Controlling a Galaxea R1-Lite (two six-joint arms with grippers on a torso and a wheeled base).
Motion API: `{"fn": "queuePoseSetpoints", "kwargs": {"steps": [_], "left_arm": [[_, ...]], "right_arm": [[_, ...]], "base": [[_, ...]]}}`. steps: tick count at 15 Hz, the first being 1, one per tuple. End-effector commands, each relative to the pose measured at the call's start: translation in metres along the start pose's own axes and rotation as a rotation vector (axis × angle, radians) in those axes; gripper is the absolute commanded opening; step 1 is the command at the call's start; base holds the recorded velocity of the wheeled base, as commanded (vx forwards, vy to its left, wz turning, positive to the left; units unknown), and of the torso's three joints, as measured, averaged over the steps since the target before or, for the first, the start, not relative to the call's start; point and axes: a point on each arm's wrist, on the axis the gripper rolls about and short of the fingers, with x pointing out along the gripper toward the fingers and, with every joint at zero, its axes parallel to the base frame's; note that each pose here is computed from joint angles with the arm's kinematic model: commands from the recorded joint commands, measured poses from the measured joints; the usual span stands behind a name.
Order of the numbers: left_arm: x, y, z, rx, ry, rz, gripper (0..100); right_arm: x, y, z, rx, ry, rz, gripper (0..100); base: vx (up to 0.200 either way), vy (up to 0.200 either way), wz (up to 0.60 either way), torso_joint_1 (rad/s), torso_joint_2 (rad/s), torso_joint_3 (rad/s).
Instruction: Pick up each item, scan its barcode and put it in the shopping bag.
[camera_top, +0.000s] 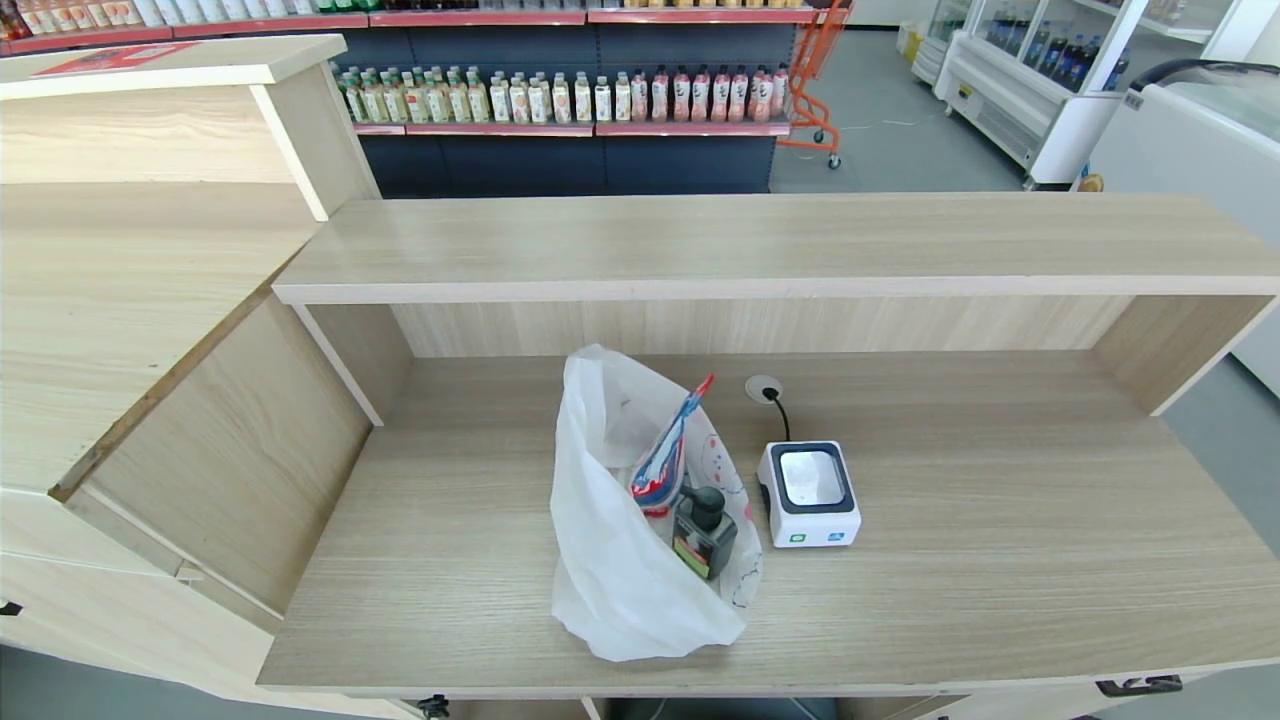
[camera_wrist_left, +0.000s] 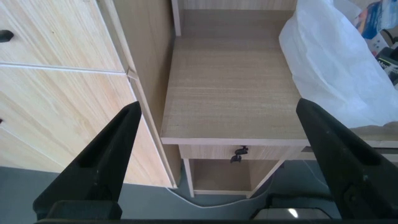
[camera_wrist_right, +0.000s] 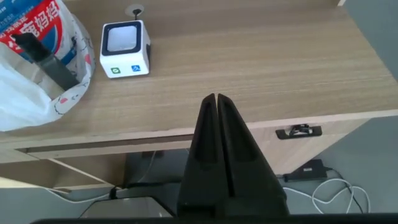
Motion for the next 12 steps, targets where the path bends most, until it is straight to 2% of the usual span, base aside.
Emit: {"fn": "queuePoseSetpoints", "kwargs": {"steps": [1, 2, 8, 12], "left_arm": [[0.0001, 0.0000, 0.0000, 0.000, 0.001, 0.000, 100], [0.0003, -0.0001, 0.0001, 0.006, 0.004, -0.003, 100], [0.0000, 0.0000, 0.0000, 0.010, 0.000, -0.002, 100], [0.0000, 0.0000, 0.0000, 0.007, 0.000, 0.000, 100]], "right_arm": [[0.0003, 0.0000, 0.0001, 0.000, 0.005, -0.001, 0], [0.0003, 0.0000, 0.0001, 0.000, 0.005, -0.001, 0], [0.0003, 0.0000, 0.0001, 0.000, 0.005, 0.000, 0], [0.0003, 0.0000, 0.0001, 0.000, 0.005, -0.001, 0]], "base": [[0.000, -0.200, 0.00, -0.002, 0.01, 0.012], [0.000, -0.200, 0.00, -0.002, 0.00, -0.002], [0.200, -0.200, 0.00, 0.007, 0.00, 0.001], [0.000, 0.000, 0.00, 0.000, 0.00, 0.000]]}}
